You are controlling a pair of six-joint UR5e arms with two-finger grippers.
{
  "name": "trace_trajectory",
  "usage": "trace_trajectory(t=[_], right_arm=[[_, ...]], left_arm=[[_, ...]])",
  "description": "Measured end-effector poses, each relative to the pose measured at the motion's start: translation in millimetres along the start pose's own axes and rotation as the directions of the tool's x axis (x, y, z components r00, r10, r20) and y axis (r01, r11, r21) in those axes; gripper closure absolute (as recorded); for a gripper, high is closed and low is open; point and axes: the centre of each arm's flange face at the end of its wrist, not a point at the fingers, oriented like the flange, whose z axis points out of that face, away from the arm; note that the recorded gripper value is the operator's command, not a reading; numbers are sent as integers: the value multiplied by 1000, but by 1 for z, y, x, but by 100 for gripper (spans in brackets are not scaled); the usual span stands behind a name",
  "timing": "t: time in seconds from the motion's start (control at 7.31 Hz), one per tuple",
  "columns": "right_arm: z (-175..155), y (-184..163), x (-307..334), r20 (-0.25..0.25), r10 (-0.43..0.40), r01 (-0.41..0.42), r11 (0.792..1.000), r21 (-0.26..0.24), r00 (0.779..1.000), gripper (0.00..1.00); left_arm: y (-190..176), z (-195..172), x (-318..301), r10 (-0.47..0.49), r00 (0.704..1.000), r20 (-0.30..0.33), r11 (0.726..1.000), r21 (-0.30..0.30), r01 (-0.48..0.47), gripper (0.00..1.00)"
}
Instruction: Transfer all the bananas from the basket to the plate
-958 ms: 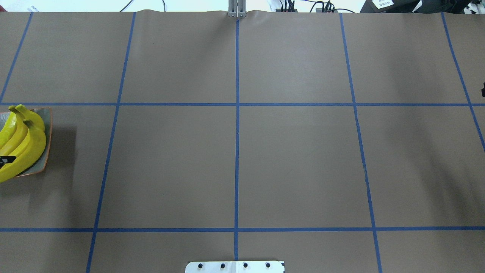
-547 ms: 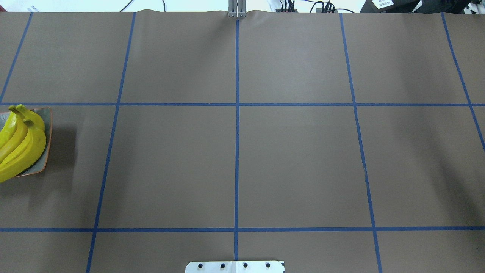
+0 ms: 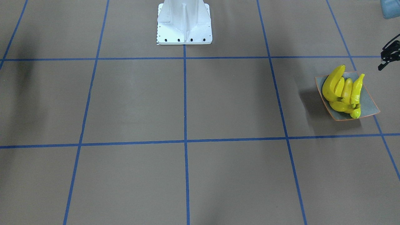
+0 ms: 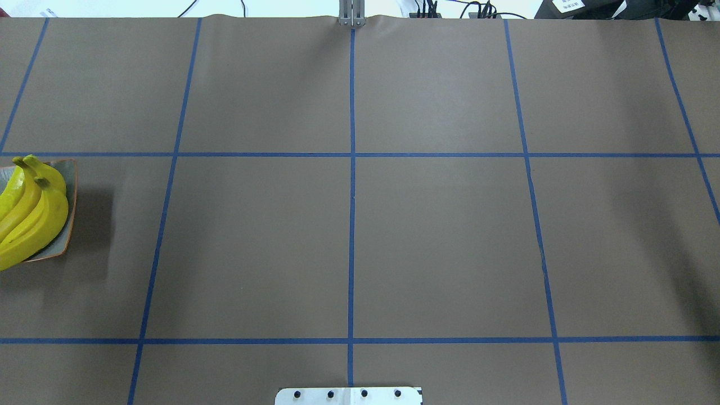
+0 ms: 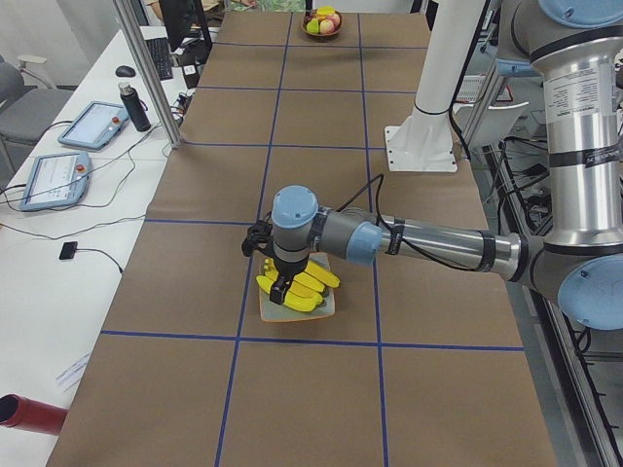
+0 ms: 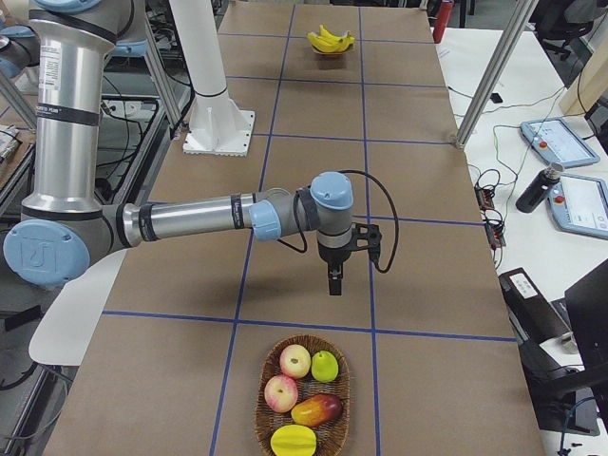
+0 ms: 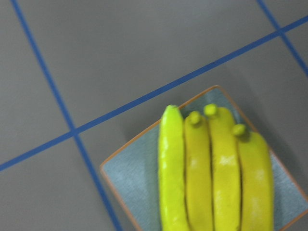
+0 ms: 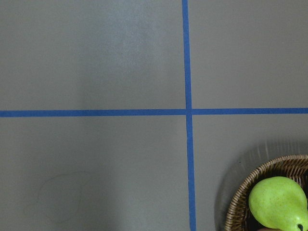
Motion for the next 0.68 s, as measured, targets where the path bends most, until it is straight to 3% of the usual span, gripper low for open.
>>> trace_trajectory(t=[0.27, 0.68], right_arm=[[3, 23, 24, 29, -30, 31, 999, -24, 999, 0], [5, 49, 50, 36, -21, 22, 999, -41, 999, 0]], left_arm=[[2, -6, -17, -82, 997, 10, 996, -41, 83, 0], [12, -1, -33, -132, 991, 13, 990, -54, 133, 0]])
